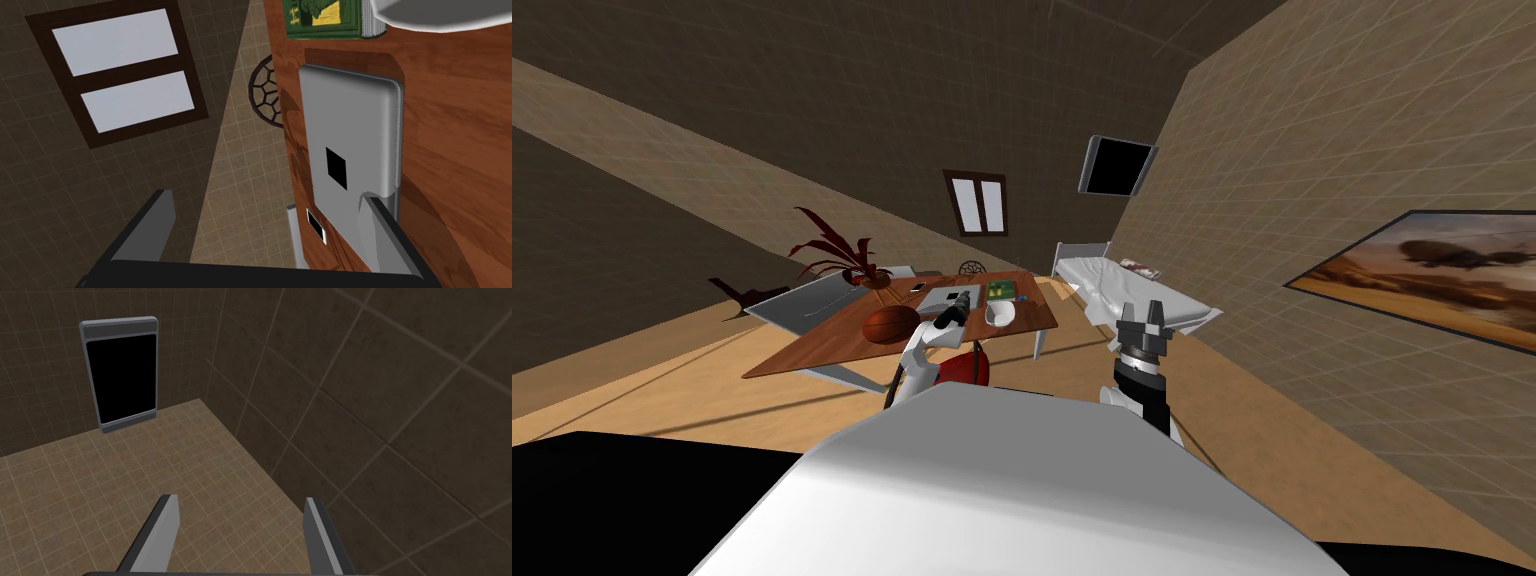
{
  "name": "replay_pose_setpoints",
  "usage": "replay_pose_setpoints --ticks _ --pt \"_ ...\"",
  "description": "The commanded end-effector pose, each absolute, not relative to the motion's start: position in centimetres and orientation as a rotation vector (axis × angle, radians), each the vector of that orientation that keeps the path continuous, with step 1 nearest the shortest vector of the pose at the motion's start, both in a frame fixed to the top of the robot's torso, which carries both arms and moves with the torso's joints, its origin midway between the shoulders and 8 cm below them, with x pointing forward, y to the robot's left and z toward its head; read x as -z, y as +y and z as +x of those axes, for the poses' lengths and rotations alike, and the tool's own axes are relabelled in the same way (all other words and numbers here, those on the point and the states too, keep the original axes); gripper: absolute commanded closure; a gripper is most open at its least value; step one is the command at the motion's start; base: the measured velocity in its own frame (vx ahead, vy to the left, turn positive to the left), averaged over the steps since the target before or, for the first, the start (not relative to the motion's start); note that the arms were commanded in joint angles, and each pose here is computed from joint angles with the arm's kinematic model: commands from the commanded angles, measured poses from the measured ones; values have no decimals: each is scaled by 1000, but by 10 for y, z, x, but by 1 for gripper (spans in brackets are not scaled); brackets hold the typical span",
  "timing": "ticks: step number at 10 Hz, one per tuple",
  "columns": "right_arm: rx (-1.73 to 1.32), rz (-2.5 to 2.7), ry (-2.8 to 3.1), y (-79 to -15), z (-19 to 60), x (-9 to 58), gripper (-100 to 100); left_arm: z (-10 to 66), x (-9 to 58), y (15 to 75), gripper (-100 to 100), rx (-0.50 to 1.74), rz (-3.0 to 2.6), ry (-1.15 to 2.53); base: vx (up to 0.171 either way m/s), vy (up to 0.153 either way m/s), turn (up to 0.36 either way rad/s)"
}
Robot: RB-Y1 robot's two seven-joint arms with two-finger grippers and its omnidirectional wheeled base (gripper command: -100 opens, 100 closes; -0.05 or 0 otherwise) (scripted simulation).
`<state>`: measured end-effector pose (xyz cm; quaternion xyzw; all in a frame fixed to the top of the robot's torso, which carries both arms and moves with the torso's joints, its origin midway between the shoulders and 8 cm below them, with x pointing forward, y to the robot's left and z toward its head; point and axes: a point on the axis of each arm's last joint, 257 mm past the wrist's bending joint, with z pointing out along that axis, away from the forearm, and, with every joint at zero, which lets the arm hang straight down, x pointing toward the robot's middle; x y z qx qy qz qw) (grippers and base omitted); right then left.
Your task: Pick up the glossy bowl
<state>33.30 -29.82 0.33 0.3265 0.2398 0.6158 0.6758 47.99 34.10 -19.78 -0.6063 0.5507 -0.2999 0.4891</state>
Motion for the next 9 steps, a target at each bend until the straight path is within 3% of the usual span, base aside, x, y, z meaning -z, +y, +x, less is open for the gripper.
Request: replay_pose_setpoints --ticks 1,9 --pt "-1385 734 539 -298 333 -3 0 475 209 346 -100 701 -1518 1353 21 -5 -42" --pt "-1385 734 539 -298 333 -3 0 440 282 352 -100 564 -1801 1423 49 -20 -54"
